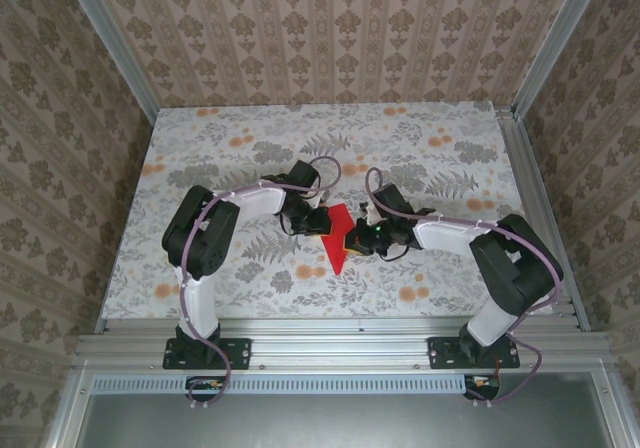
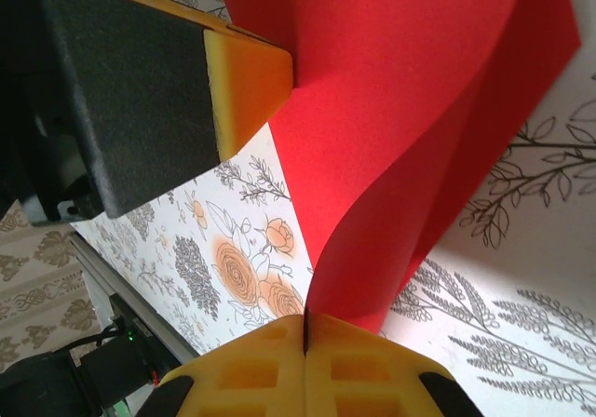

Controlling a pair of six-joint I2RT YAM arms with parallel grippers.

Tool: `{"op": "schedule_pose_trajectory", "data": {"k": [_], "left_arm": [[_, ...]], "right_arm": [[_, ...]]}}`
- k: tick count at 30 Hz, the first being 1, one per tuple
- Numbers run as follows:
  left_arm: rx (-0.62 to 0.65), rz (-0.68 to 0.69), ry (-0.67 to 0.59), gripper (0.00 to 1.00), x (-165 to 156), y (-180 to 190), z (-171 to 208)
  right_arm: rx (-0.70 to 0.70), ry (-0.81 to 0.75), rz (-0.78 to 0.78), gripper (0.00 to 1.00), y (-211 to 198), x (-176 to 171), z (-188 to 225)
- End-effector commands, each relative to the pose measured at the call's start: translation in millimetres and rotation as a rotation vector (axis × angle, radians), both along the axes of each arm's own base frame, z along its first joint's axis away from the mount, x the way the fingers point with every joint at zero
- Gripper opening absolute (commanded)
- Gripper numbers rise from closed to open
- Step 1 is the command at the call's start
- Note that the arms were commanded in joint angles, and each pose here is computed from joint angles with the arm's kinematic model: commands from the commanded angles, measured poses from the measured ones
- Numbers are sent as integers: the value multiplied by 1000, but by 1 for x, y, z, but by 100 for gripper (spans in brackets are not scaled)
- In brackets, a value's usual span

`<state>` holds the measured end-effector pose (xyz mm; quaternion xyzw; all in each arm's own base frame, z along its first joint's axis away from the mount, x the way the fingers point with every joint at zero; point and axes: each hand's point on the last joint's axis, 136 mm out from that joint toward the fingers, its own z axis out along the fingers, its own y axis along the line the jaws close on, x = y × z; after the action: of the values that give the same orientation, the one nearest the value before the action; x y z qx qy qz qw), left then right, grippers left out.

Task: Fold a paper plane with a square sheet of paper (pick it up from the middle)
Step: Third fold the triangle at the center of the table.

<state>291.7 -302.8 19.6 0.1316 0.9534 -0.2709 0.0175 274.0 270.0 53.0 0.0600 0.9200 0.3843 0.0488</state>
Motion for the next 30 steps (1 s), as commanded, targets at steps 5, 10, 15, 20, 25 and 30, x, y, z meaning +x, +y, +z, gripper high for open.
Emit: {"op": "schedule_pose_trajectory", "data": {"k": [5, 10, 15, 20, 25, 30], "left_arm": [[44, -24, 45, 14, -12, 8, -25], [43, -23, 49, 14, -14, 8, -26], [42, -23, 50, 13, -14, 8, -27], [41, -20, 54, 14, -15, 9, -28], [43, -20, 56, 13, -16, 10, -29], [40, -19, 62, 13, -17, 9, -31]], "right_arm": [[22, 10, 11, 5, 15, 10, -2], [24, 12, -2, 5, 18, 15, -6], [14, 21, -7, 5, 18, 18, -11], [6, 24, -19, 5, 18, 21, -17], [-6, 33, -20, 5, 18, 21, -23], [-9, 38, -26, 5, 18, 22, -27]]}}
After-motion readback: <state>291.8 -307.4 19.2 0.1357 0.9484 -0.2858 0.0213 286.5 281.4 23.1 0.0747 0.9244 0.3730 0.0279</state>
